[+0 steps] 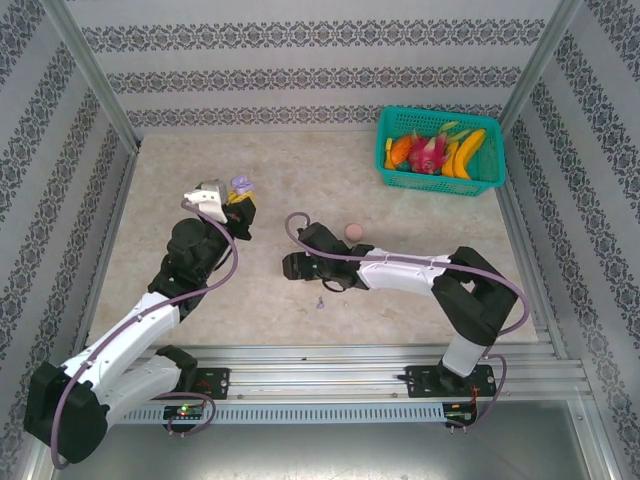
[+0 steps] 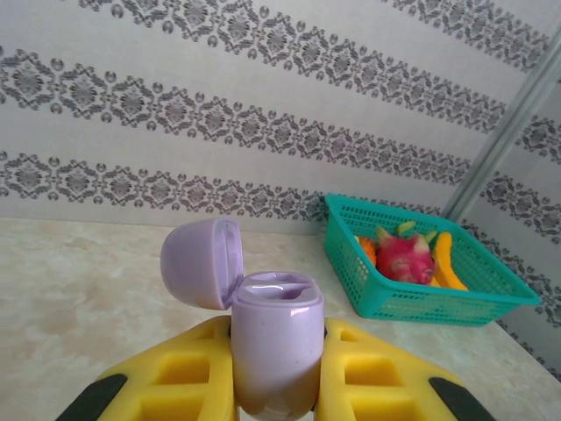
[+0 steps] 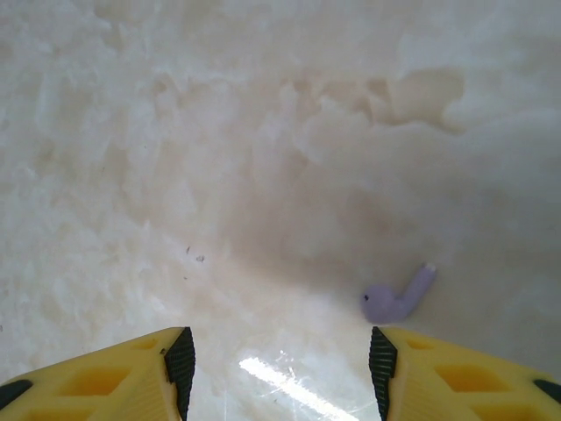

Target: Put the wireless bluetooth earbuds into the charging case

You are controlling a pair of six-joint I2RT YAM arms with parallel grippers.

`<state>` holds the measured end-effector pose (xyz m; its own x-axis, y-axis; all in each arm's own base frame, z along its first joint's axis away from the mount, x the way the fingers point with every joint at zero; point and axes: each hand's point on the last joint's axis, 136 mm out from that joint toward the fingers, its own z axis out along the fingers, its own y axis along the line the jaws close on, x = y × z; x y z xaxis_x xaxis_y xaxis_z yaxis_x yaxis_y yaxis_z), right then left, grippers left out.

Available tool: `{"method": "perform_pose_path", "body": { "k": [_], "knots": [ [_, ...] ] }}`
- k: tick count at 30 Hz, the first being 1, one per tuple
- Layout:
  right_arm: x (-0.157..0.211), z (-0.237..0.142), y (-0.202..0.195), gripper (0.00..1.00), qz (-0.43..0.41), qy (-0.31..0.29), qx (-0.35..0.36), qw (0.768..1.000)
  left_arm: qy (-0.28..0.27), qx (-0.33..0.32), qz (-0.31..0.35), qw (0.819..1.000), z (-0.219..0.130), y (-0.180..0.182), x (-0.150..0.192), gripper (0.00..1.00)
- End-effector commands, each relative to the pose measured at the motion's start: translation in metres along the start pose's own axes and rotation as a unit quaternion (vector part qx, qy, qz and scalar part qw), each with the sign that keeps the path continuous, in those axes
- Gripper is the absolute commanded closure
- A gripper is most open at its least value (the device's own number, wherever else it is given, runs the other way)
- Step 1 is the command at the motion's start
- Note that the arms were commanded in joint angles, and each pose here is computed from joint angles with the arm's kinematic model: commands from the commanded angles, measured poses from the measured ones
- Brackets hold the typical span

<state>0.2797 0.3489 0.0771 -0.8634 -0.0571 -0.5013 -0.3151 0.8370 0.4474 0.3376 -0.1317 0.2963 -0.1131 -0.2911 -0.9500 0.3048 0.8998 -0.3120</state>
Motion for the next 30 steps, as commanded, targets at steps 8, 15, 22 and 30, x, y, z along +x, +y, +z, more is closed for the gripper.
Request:
{"method": "perform_pose_path", "body": {
  "k": [8,15,22,30],
  "knots": [
    [-0.029,0.028,-0.012,0.43,-0.05,0.019,-0.003,0.999,-0.009,-0.007,0.005,1.0,-0.001,0.004,-0.015,1.0],
    [-0.017,0.05,-0.013,0.45,-0.04,0.049,-0.014,0.998,-0.005,-0.009,0.003,1.0,0.001,0.004,-0.013,1.0],
    [-0.002,0.05,-0.016,0.48,-0.032,0.067,-0.016,0.997,-0.003,-0.007,0.002,1.0,0.004,0.003,-0.013,1.0],
    [0.016,0.042,-0.025,0.51,-0.022,0.084,-0.007,0.996,-0.004,-0.004,-0.001,1.0,0.006,0.003,-0.011,1.0]
  ]
}}
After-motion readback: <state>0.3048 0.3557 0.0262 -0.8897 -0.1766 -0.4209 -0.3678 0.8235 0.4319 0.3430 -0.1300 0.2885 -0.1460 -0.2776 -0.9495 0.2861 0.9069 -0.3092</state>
